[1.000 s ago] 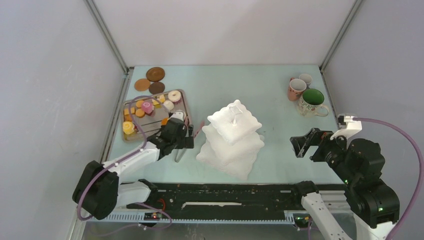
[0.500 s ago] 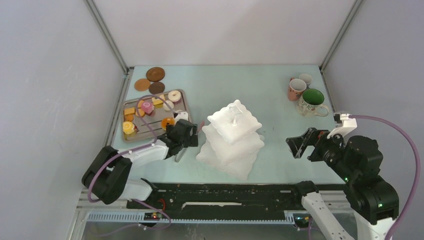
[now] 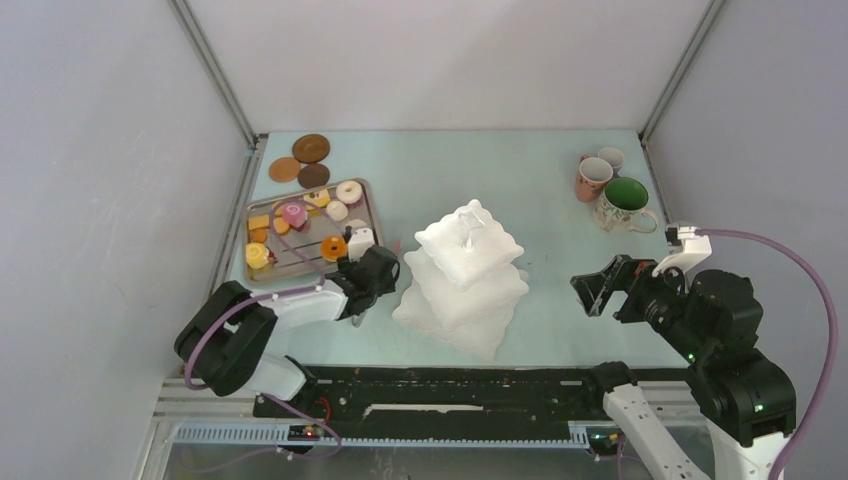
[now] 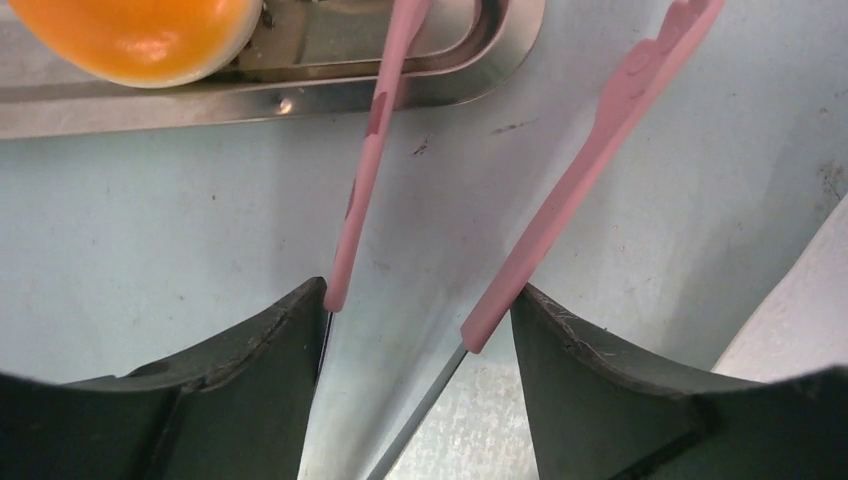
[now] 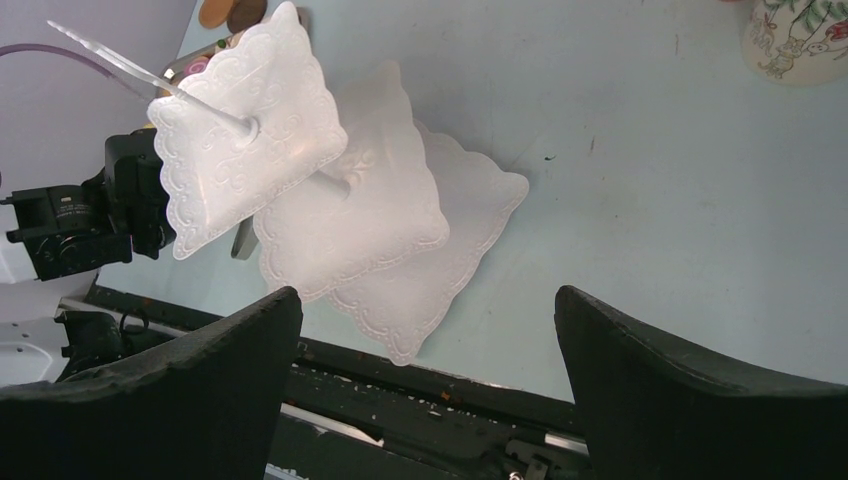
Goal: Serve the afternoon tea
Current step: Pick up the clamp from the center of the board.
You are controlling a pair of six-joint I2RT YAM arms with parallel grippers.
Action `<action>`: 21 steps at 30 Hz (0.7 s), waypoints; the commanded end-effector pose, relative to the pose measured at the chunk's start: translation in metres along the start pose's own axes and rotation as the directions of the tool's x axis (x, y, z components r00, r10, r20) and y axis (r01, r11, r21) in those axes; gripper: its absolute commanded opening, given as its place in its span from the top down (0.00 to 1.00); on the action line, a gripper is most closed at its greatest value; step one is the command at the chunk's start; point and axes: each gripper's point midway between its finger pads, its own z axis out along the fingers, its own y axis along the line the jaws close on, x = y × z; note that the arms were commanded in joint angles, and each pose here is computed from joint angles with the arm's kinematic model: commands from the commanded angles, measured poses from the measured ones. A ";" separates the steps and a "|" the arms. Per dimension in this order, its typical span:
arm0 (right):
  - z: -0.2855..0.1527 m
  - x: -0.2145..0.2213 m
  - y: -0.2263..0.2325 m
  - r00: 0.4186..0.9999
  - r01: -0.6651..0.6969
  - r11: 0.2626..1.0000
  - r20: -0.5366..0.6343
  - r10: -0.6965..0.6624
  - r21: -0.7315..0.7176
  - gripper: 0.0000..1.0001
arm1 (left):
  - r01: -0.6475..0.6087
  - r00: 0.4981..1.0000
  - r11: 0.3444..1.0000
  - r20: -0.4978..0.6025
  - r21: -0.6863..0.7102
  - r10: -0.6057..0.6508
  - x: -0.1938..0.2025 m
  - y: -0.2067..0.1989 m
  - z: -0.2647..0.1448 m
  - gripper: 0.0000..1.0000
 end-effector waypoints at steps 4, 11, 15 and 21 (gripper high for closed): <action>0.009 -0.003 0.000 1.000 -0.012 1.000 -0.002 0.012 0.005 0.00 | 0.184 0.983 0.982 -0.001 -0.051 -0.184 -0.003 -0.005 -0.009 0.31; 0.011 0.000 -0.001 1.000 -0.004 1.000 -0.019 0.004 0.002 0.00 | 0.125 0.992 0.990 0.017 -0.063 -0.124 0.001 0.000 -0.008 0.13; 0.011 0.004 -0.001 1.000 -0.006 1.000 -0.025 0.006 -0.002 0.00 | 0.089 0.996 0.995 0.028 -0.040 -0.088 0.011 0.001 -0.011 0.20; 0.013 0.008 -0.001 0.999 -0.007 1.000 -0.039 0.006 -0.006 0.00 | 0.008 1.000 1.000 0.023 -0.030 -0.007 0.028 0.010 -0.004 0.23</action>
